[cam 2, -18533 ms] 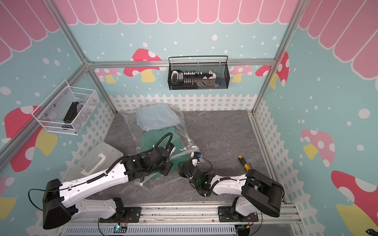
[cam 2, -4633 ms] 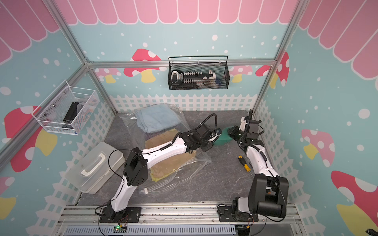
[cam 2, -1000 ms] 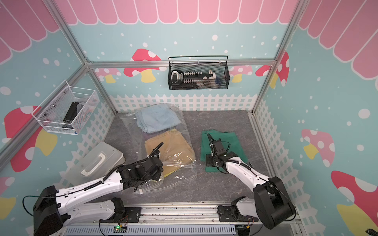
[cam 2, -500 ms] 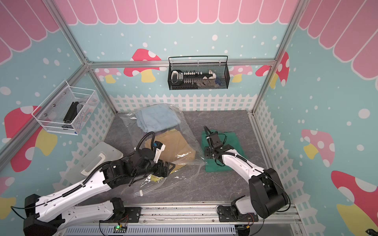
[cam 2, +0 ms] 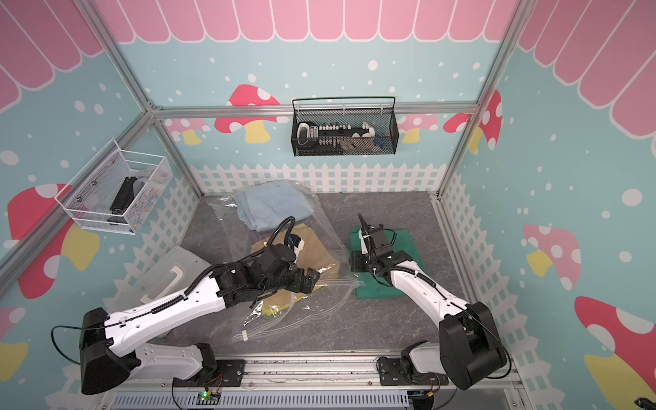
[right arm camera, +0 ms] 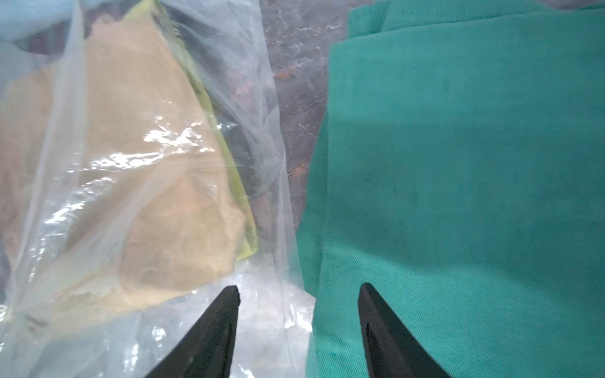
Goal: Take the trousers out of the vacuum bag
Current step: Adjust the vacuum bag at the center of the board.
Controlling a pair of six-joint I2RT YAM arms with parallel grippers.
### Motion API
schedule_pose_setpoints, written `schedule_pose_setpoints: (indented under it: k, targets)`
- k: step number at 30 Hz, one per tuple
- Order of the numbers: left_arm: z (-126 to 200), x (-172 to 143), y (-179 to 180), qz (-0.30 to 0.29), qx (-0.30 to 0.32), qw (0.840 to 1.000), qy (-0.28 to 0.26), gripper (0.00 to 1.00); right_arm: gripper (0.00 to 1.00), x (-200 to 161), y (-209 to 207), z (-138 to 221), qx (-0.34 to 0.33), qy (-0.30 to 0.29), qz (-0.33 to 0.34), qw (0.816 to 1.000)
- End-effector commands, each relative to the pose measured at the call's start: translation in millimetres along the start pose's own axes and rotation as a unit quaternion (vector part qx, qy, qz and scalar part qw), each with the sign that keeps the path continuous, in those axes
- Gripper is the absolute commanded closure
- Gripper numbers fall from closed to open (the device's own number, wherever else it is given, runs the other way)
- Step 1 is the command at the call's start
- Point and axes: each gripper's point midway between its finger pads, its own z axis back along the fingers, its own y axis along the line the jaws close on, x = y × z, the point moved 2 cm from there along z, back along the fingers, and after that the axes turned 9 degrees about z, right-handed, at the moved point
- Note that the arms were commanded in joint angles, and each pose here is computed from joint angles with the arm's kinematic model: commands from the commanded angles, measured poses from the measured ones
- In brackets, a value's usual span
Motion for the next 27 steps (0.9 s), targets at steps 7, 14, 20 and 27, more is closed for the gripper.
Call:
schedule_pose_setpoints:
  k: [7, 14, 20, 27]
  targets:
    - [-12.6, -31.5, 59.1, 0.061, 0.053, 0.997, -0.007, 0.01, 0.39, 2.5, 33.2, -36.8, 0.072, 0.009, 0.003, 0.997]
    - [6.9, -37.9, 55.8, 0.029, 0.013, 0.999, -0.003, 0.01, 0.39, -4.7, 59.8, -69.4, 0.080, 0.036, 0.012, 0.996]
    - [19.8, -41.6, 63.1, 0.023, 0.016, 1.000, -0.007, 0.01, 0.44, -20.6, 86.1, -92.6, 0.087, 0.061, 0.021, 0.994]
    - [35.2, -39.1, 70.8, 0.023, 0.025, 0.999, -0.023, 0.01, 0.47, -40.8, 136.4, -101.2, 0.115, 0.073, 0.033, 0.990]
